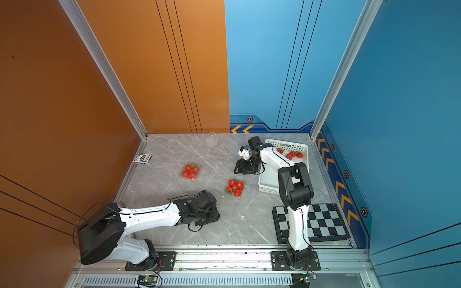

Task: Pack strawberries into containers
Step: Adjust the packing box at the center of the board.

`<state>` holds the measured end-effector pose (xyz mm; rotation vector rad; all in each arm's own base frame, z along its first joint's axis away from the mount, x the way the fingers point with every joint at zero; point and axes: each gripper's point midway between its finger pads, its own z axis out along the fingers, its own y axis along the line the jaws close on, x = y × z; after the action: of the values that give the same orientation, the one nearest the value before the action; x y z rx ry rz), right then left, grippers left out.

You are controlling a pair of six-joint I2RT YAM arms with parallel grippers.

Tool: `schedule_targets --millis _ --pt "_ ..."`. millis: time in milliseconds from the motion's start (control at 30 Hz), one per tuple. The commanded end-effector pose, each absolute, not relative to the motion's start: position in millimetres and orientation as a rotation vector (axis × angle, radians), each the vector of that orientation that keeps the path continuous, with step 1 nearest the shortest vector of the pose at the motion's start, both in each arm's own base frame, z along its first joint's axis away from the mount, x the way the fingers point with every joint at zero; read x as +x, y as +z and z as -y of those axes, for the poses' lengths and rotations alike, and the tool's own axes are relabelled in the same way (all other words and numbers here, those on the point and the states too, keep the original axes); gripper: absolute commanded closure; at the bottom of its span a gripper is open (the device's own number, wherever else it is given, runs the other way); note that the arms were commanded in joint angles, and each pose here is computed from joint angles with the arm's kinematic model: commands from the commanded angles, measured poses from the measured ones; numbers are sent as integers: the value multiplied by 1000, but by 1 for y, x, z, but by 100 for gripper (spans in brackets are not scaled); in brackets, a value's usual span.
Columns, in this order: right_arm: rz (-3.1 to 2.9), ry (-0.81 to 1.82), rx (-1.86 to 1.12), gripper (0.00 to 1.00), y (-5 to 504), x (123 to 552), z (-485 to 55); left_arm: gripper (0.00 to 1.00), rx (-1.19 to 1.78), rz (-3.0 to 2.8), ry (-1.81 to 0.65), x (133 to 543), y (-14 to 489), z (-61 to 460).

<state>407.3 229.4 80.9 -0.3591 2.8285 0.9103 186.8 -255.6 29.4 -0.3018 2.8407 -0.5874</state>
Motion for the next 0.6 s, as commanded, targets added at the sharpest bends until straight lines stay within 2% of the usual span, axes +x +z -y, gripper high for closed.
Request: schedule_targets --millis 0,567 --pt "-2832 951 -312 38 75 408 -225 44 -339 -2939 -377 176 2 224" --pt "-2874 934 -313 38 60 397 -218 43 -421 -2915 -268 206 -1 195"
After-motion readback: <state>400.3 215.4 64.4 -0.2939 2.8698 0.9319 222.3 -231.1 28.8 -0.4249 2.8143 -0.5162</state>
